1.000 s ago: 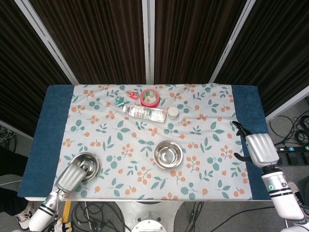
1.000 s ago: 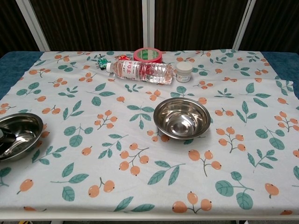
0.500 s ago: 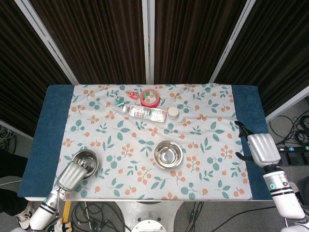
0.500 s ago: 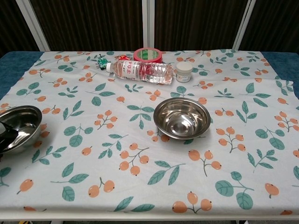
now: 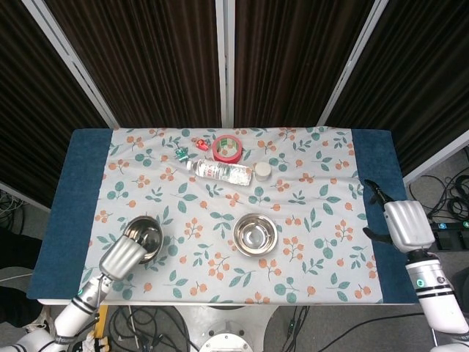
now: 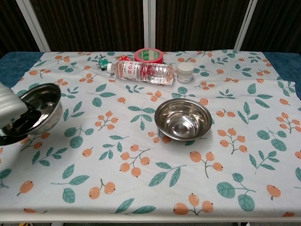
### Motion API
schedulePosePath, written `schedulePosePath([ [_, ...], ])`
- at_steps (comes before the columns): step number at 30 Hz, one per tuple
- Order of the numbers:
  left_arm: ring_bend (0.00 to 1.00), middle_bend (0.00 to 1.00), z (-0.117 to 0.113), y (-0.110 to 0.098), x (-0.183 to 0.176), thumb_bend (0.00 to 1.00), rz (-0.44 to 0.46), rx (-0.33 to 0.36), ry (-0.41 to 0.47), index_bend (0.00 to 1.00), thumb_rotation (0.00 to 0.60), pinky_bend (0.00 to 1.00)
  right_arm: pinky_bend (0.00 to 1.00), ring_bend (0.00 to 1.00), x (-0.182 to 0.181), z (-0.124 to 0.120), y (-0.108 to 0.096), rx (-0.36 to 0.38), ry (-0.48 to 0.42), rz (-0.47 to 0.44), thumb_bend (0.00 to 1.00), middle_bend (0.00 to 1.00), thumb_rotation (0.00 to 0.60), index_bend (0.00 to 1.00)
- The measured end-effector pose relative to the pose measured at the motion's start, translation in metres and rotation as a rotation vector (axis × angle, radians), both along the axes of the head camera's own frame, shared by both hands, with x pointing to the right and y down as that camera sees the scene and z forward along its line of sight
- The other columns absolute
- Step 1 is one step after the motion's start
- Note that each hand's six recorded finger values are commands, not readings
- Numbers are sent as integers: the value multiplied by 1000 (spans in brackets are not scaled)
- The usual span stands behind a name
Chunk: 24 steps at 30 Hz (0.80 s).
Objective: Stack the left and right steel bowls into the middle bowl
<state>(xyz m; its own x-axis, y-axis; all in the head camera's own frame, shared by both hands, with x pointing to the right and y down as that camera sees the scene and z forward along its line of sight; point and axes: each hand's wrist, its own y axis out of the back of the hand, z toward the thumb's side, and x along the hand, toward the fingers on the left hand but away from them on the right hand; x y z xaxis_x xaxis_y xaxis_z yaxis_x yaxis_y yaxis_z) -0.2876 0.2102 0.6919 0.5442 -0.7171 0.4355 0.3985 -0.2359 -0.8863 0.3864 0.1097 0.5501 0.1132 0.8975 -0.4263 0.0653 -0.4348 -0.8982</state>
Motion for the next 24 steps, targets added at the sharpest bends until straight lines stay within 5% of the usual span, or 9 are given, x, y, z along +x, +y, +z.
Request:
schedulePosePath([
  [9,897,759,-13,-41,88,322,131,44,117,728,600,940,827,865,23,-14,-4,52,-23,68,98,392,600,104],
  [24,898,760,3,-42,213,329,278,-8,229,728,600,940,827,865,63,-26,-7,106,-41,179,131,388,600,105],
])
